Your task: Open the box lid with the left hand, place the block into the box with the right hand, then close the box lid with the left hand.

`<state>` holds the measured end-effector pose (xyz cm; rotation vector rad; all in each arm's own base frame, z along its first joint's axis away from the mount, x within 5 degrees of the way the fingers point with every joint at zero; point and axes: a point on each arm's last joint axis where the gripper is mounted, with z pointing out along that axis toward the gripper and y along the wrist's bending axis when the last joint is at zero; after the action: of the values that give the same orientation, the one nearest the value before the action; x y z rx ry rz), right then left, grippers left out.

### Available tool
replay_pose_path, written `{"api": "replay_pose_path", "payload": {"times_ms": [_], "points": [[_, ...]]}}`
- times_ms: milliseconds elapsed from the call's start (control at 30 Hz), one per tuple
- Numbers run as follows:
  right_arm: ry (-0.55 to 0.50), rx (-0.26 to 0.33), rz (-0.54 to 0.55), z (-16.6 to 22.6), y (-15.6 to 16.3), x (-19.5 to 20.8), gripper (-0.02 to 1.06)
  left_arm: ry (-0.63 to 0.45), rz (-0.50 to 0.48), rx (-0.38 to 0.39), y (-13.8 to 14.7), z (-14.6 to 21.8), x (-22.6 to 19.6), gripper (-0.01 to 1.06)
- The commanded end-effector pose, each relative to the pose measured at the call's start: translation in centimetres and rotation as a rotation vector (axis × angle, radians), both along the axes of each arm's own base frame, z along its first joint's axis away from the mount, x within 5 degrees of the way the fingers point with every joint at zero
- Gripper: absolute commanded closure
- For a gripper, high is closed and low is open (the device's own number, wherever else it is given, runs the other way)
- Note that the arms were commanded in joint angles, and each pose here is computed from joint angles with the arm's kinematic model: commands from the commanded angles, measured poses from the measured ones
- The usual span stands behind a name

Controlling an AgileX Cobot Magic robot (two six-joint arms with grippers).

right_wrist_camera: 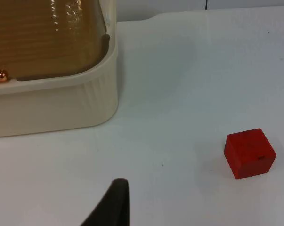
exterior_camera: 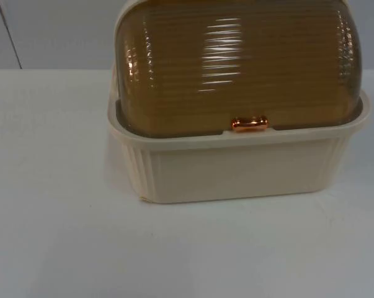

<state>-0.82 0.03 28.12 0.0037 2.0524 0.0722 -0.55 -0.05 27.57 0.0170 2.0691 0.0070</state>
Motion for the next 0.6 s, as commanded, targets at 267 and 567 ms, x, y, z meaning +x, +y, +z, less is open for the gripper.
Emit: {"api": "replay_pose_path", "payload": {"times_ms": [267, 567], "points": [[-0.009, -0.005, -0.010, -0.06, -0.06, 0.07, 0.00, -0.008, 0.001, 0.071, 0.34, -0.05, 0.06, 0.00], [-0.009, -0.005, -0.010, -0.05, -0.06, 0.07, 0.00, -0.009, 0.003, 0.060, 0.31, -0.05, 0.06, 0.00]]}}
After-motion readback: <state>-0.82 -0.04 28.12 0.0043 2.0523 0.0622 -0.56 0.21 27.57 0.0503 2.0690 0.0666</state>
